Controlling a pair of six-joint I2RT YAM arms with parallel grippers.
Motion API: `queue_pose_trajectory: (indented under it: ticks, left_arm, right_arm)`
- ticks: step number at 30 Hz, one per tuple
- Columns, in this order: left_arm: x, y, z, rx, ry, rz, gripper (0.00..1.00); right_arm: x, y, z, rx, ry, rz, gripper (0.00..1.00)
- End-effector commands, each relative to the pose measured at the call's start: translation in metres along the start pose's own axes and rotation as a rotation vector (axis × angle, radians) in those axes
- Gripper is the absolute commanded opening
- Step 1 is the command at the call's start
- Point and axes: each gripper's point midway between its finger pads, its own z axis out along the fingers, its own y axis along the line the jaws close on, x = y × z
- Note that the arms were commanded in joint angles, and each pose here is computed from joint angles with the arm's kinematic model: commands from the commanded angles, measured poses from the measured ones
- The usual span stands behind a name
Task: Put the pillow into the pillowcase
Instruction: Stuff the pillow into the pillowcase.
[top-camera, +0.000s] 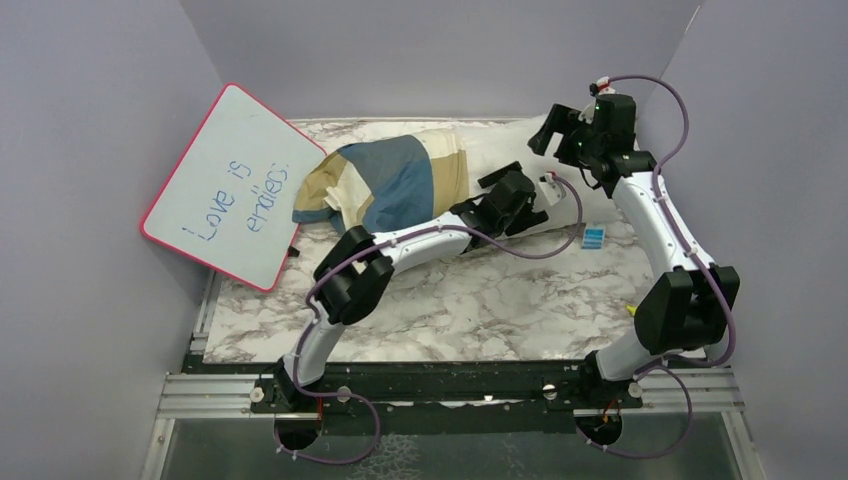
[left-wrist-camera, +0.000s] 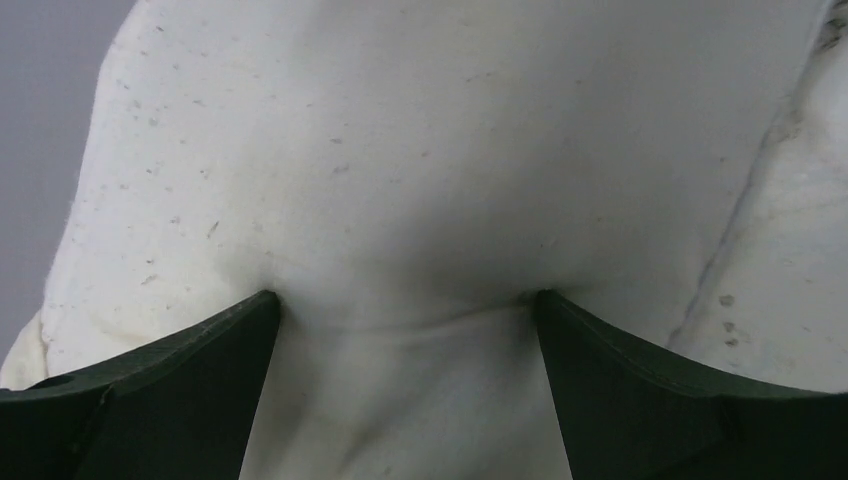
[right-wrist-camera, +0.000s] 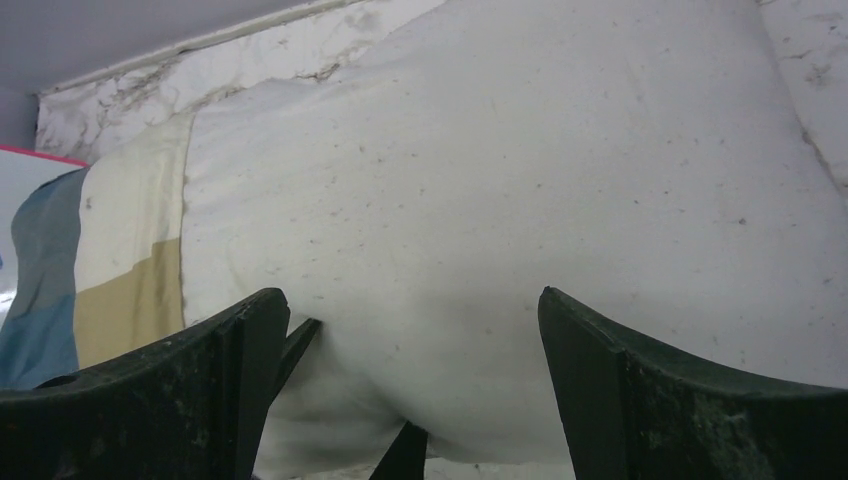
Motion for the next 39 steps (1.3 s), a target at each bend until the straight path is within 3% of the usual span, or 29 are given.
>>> queue_pose_trajectory:
  ticks: [1,2,3,5,6,9,14,16,22,26,30,34,39]
  left_arm:
    - [0.059,0.008,0.029,-0.169,0.21,0.162,0.96]
    - [0.067,0.009,0.032,-0.196,0.226,0.177,0.89]
    - [0.071,0.014,0.03,-0.225,0.232,0.18,0.73]
    - [0.064,0.031,0.021,-0.308,0.192,0.124,0.18]
    - [0.056,0.041,0.014,-0.331,0.16,0.083,0.02]
    - [0.034,0.074,-0.007,-0.332,0.057,-0.128,0.0]
    - [0.01,0.128,-0.044,-0.129,-0.254,-0.713,0.0]
    - [0.014,0.141,-0.059,-0.116,-0.321,-0.828,0.0]
    - [0.006,0.174,-0.083,-0.137,-0.388,-0.91,0.0]
    - [-0.012,0.198,-0.095,-0.138,-0.46,-0.995,0.0]
    - [-0.028,0.213,-0.106,-0.156,-0.507,-0.99,0.0]
    - [-0.026,0.226,-0.117,-0.211,-0.521,-1.007,0.0]
    - [-0.02,0.24,-0.121,-0.235,-0.53,-1.041,0.0]
  right_arm:
    - [-0.005,0.007,-0.011,-0.051,-0.02,0.007,0.98]
    - [-0.007,0.01,-0.015,-0.056,-0.023,0.004,0.97]
    - [-0.011,0.012,-0.019,-0.063,-0.035,0.002,0.96]
    - [-0.023,0.018,-0.03,-0.08,-0.071,-0.004,0.96]
    - [-0.028,0.021,-0.035,-0.084,-0.086,-0.004,0.96]
    - [-0.044,0.031,-0.05,-0.11,-0.119,0.004,0.95]
    - [-0.058,0.043,-0.082,-0.138,-0.174,0.008,0.95]
    - [-0.059,0.05,-0.095,-0.167,-0.189,0.012,0.93]
    - [-0.007,0.082,-0.119,-0.415,-0.091,0.084,0.81]
    - [0.046,0.094,-0.11,-0.545,0.028,0.215,0.71]
    - [0.097,0.102,-0.088,-0.582,0.118,0.347,0.66]
    - [0.126,0.102,-0.07,-0.597,0.125,0.415,0.59]
    - [0.139,0.104,-0.073,-0.664,0.079,0.354,0.5]
